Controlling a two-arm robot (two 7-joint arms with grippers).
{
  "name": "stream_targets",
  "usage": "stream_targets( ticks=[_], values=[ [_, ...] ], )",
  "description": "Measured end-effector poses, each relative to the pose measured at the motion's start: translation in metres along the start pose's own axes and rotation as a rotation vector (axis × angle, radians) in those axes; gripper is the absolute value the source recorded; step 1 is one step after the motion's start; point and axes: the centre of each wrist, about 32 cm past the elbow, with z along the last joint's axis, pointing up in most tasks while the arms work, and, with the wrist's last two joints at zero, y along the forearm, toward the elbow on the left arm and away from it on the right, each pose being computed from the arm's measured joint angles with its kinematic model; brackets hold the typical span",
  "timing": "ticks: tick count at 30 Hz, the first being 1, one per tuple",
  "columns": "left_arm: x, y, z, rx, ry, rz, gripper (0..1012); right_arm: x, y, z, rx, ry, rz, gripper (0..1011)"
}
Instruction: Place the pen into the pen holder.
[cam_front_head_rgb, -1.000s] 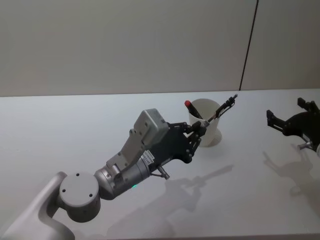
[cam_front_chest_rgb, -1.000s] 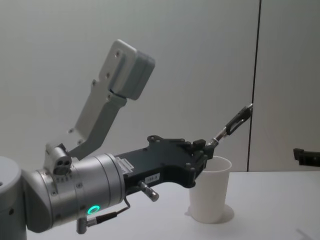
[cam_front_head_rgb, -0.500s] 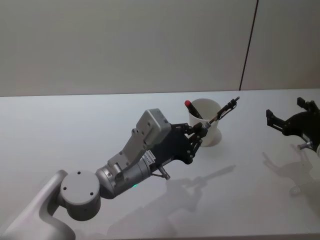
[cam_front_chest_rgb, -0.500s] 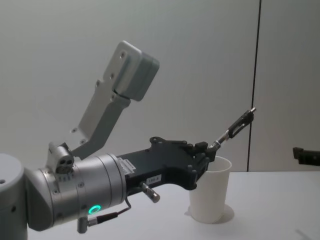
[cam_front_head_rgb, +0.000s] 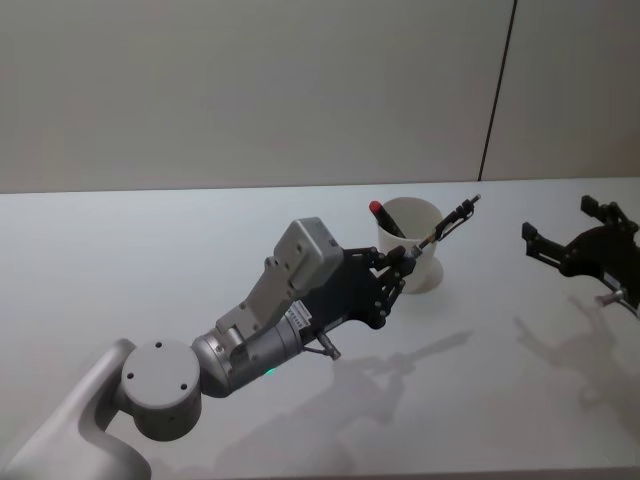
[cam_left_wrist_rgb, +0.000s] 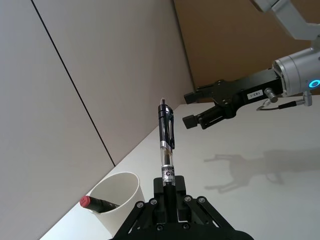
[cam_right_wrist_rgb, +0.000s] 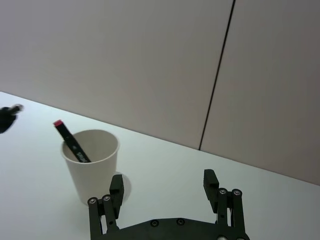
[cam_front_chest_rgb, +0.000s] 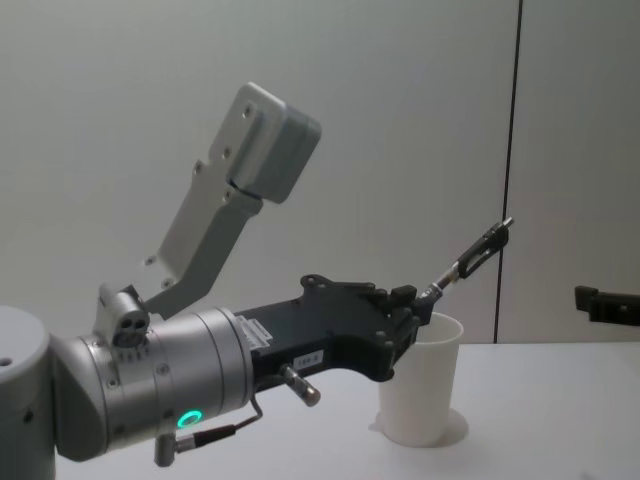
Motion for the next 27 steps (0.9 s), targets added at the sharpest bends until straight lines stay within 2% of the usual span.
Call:
stream_targets(
  ticks=[16, 23, 27],
  values=[
    [0.0003, -0.0002, 0.0003, 0.001, -0.001, -0.002, 135, 0.006, -0.017, -0.001, 0.022, 0.082, 0.158, 1002],
    [0.0003, -0.0002, 0.0003, 0.001, -0.001, -0.002, 135, 0.010, -0.024, -0.003, 0.018, 0.143, 0.218, 1002],
    [0.0003, -0.0002, 0.0003, 0.001, -0.001, -0.002, 135, 0.012, -0.028, -0.003, 0.016, 0.195, 0.252, 1002]
  ],
)
